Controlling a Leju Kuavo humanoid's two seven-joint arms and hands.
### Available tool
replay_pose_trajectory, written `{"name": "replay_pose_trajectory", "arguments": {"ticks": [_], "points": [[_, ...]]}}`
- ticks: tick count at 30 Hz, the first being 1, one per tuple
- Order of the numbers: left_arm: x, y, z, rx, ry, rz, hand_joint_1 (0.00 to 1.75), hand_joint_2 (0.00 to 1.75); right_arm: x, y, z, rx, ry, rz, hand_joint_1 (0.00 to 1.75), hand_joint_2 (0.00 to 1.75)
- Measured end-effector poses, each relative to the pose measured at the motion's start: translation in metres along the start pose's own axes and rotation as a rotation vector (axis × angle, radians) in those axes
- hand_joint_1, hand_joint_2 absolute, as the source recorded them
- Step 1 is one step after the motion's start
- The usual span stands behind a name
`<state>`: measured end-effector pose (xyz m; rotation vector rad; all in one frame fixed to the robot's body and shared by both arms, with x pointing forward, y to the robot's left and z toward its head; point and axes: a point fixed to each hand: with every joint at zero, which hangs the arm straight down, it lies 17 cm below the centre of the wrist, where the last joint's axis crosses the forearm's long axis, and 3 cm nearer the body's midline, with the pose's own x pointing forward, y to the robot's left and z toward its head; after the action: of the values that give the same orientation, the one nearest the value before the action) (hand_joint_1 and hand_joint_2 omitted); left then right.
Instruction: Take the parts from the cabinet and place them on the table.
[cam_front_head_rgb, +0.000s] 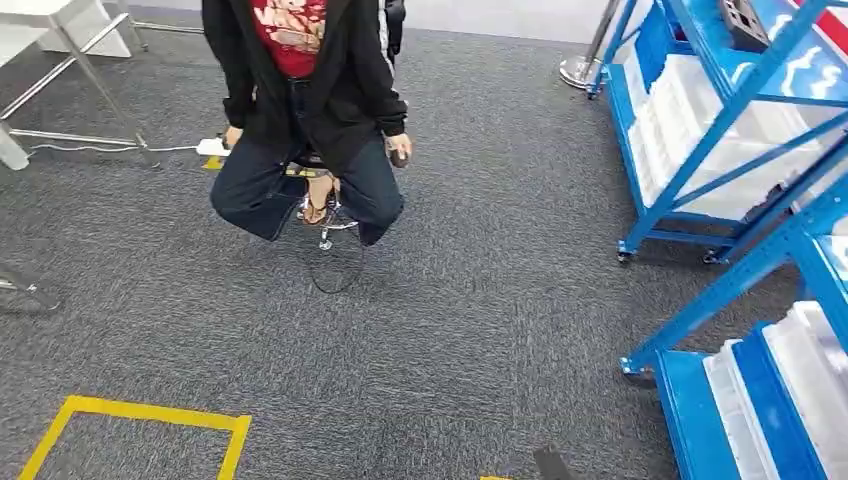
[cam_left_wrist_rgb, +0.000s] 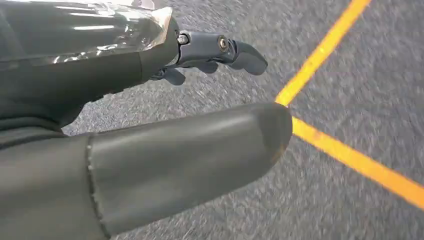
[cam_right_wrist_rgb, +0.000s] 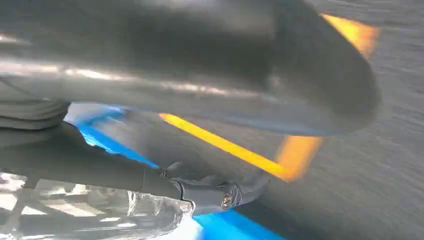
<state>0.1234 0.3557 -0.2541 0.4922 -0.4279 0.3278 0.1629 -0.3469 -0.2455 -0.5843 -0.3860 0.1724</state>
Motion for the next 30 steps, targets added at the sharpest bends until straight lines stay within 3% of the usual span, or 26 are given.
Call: {"name": "replay_pose_trajectory", "arguments": {"ticks": [4, 8, 15, 30], "points": [[0.0, -0.002, -0.001, -0.02, 0.009, -0.036, 0.0, 0.0, -0.058, 0.031, 0.019, 0.104, 0.243, -0.026, 0.0, 0.0], [0.009, -0.007, -0.003, -0.033, 0.004, -0.054, 0.0, 0.0, -0.084, 0.046, 0.033, 0.139, 0.334, -0.051, 0.0, 0.0], [-0.011, -0.012, 0.004, -0.048, 0.051, -0.145, 0.0, 0.0, -0.076, 0.045, 0.032, 0.122, 0.26, 0.052, 0.0, 0.0], [-0.024, -0.023, 0.017, -0.015, 0.086, -0.147, 0.0, 0.0, -0.066, 0.036, 0.029, 0.064, 0.215, 0.046, 0.0, 0.0]]}}
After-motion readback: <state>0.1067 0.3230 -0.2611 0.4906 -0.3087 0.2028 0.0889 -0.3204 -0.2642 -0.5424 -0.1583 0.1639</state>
